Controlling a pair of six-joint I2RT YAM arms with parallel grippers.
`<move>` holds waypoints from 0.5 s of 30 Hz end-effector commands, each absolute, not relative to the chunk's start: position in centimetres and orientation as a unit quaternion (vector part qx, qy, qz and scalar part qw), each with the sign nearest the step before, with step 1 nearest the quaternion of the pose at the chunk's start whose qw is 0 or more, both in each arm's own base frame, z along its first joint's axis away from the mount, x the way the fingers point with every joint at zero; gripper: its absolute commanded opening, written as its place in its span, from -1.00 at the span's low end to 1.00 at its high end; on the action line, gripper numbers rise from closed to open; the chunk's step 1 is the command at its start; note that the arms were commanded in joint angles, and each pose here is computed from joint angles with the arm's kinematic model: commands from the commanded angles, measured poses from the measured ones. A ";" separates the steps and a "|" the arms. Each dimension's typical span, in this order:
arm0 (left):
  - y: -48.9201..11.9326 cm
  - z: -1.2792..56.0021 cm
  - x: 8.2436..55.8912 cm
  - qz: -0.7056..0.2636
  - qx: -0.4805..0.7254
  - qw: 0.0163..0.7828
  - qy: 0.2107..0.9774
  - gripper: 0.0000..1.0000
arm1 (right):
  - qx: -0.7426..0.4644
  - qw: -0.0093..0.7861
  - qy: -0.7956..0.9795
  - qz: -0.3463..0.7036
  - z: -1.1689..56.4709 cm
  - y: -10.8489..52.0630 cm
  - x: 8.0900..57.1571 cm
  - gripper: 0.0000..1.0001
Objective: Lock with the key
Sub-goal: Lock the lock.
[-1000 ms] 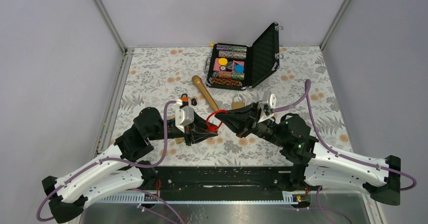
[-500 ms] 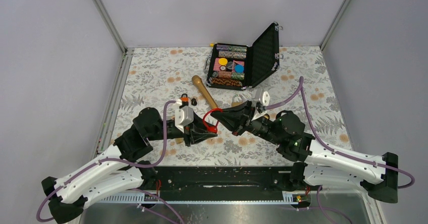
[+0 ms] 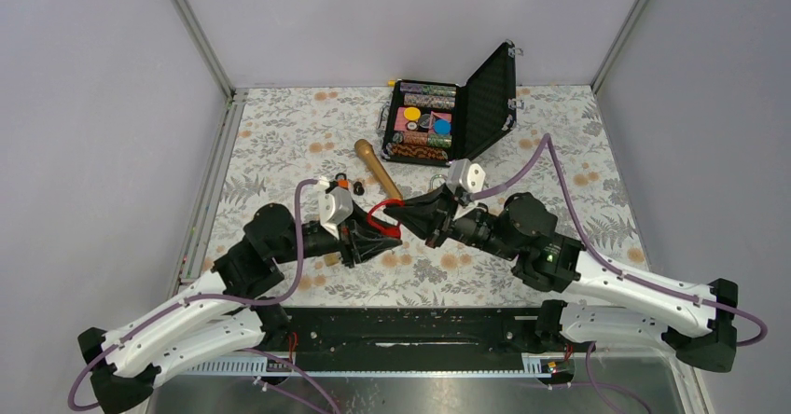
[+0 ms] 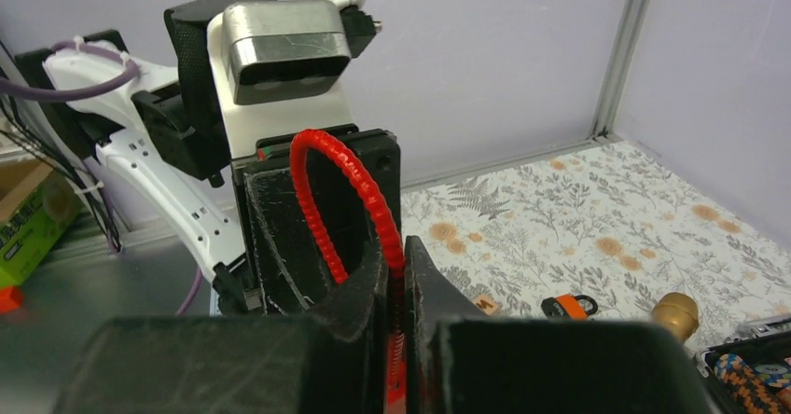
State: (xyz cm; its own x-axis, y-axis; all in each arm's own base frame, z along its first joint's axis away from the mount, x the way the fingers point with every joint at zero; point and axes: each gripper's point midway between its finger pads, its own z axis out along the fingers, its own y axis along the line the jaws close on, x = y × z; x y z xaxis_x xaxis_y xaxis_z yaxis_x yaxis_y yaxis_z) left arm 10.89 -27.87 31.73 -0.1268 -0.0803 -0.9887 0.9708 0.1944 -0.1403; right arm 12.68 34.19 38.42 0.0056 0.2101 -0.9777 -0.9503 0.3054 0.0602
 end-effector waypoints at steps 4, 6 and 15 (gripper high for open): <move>-27.9 38.3 11.8 -0.516 0.354 0.606 0.490 -1.00 | -0.433 0.511 0.587 0.456 31.6 36.1 10.8 -1.00; -27.9 38.4 11.5 -0.517 0.360 0.607 0.484 -1.00 | -0.427 0.504 0.601 0.449 30.7 36.0 11.1 -1.00; -26.3 39.5 10.4 -0.520 0.356 0.637 0.444 -1.00 | -0.406 0.473 0.657 0.424 27.4 35.1 11.6 -1.00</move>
